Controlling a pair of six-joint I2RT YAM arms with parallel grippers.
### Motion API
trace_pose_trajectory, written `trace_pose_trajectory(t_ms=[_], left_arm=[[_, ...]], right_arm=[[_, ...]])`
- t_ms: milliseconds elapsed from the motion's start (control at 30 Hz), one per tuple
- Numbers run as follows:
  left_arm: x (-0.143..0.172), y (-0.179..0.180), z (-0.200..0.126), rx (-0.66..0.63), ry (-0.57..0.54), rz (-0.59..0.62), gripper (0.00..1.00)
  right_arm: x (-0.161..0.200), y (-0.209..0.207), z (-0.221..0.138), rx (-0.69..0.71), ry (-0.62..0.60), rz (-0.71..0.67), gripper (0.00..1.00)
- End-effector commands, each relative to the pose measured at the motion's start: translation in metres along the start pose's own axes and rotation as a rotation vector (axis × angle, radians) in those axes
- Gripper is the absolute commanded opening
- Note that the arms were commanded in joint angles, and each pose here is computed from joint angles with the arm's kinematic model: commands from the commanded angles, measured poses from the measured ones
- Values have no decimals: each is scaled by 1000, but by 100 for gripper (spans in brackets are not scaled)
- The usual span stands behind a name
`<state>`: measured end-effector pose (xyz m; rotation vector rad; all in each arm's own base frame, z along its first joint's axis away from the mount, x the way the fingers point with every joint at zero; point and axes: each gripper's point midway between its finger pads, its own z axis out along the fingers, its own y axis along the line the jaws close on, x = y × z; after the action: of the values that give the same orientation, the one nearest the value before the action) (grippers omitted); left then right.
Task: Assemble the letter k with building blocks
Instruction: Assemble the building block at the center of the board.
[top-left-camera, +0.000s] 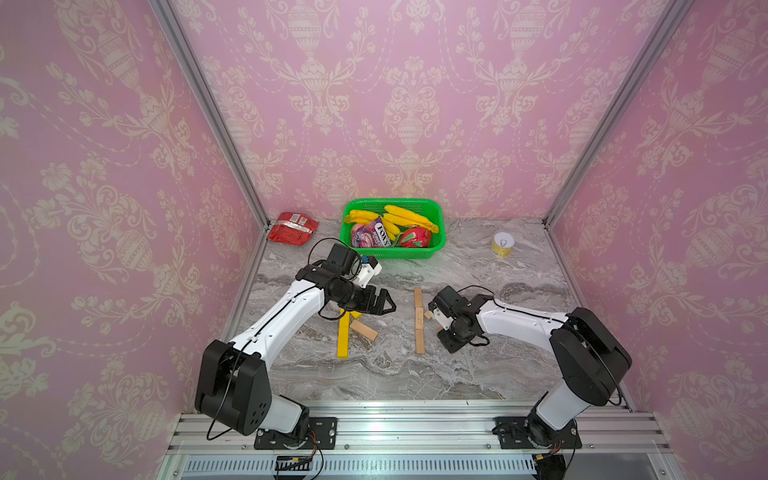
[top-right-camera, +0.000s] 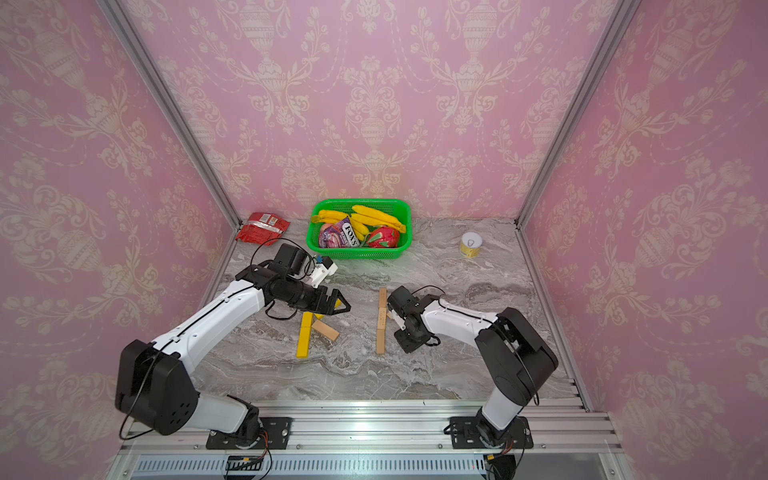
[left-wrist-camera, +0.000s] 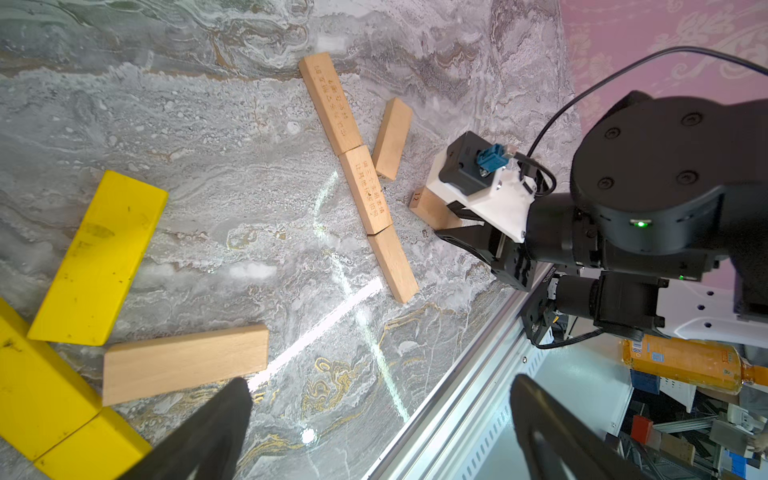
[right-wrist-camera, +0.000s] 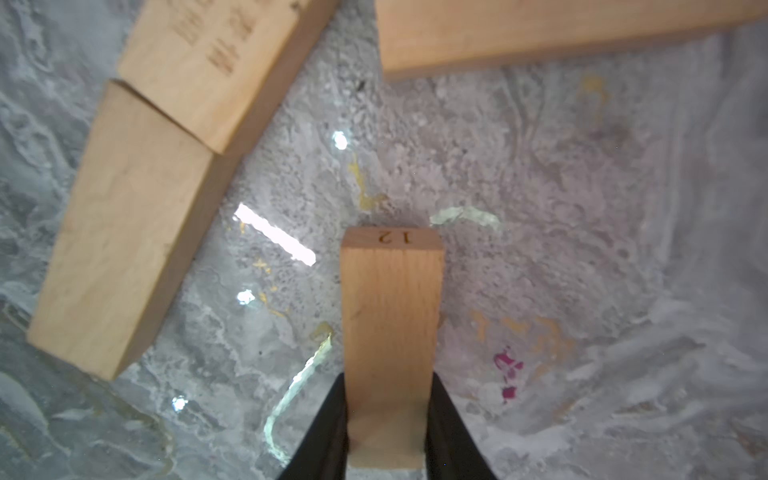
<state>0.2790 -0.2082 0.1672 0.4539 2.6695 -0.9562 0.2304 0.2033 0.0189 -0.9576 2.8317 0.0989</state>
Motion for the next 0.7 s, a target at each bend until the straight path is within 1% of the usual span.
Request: trace_pose_trajectory(t_ms=[0,300,667], left_arm=[[2,1,1,14,5,4,99],[2,3,2,7,9,-1,99],[2,4,2,1,11,-3,99]], right_arm=[[-1,1,4,10,17,-28,31],[-11,5,-3,1,13,-68,32],[-17,7,-9,11,47,-126,32]])
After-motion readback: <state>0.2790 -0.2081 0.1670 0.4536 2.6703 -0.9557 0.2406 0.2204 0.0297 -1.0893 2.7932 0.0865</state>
